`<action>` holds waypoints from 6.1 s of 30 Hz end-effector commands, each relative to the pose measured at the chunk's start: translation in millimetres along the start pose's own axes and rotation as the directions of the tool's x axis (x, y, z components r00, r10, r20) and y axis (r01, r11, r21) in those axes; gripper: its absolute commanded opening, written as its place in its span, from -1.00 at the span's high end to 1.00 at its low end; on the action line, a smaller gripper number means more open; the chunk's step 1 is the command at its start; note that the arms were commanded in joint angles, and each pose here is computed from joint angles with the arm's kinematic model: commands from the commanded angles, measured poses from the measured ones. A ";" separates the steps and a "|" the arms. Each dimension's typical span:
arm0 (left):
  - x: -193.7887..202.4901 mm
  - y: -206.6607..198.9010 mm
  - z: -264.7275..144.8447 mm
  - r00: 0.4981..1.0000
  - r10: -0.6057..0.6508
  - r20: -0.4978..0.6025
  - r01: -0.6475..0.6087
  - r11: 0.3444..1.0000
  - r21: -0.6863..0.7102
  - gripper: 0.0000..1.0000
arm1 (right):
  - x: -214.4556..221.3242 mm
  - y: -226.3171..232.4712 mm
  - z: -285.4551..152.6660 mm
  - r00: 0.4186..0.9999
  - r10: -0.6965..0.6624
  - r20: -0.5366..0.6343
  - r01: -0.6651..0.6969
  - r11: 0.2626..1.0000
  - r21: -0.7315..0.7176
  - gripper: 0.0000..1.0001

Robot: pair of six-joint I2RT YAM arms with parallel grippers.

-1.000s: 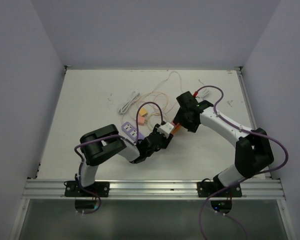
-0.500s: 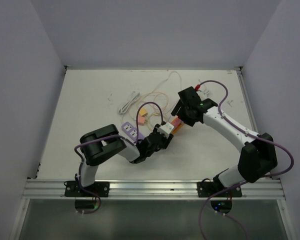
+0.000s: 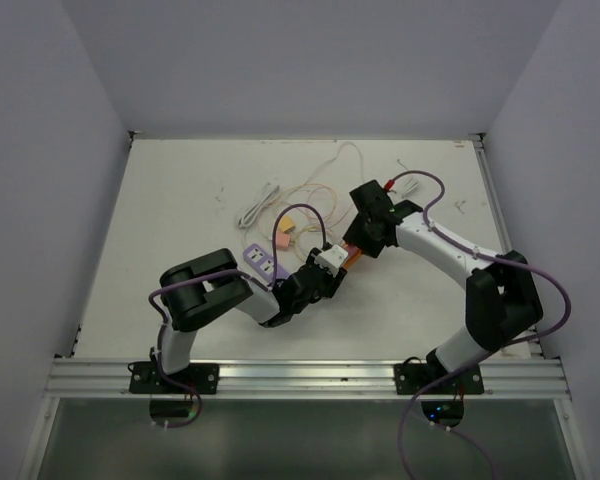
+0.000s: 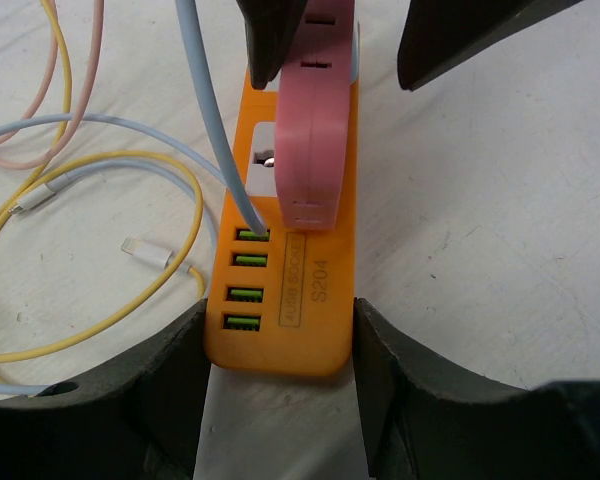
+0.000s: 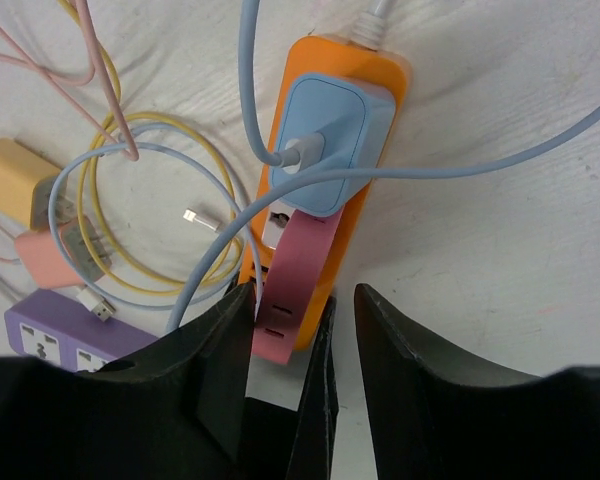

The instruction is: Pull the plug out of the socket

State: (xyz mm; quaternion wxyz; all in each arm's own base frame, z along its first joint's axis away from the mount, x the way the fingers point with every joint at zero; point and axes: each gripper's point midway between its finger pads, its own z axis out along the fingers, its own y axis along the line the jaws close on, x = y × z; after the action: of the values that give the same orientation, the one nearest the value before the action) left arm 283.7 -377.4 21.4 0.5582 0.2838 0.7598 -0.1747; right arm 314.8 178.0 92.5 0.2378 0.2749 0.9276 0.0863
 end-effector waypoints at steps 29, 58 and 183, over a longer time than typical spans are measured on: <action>10.7 -17.9 10.9 0.999 -0.033 -0.026 0.035 0.998 0.054 1.00 | -15.7 38.0 -27.6 1.000 -0.002 -0.025 0.000 0.999 -0.052 1.00; 63.3 -29.6 17.7 0.979 -0.030 -0.202 0.041 0.998 0.052 1.00 | -47.8 44.5 -40.1 0.972 0.223 -0.067 -0.231 0.962 -0.149 1.00; 62.9 0.7 26.9 0.966 -0.066 -0.251 0.054 0.997 -0.057 1.00 | -94.3 -5.7 4.0 0.988 0.002 0.157 -0.015 0.997 0.081 1.00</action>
State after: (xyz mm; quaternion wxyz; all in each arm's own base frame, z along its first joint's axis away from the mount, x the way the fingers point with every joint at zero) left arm 306.1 -412.1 17.7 0.5379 0.2455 0.7832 -0.1926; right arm 376.3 120.8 95.2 0.2589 0.2802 0.9244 -0.0009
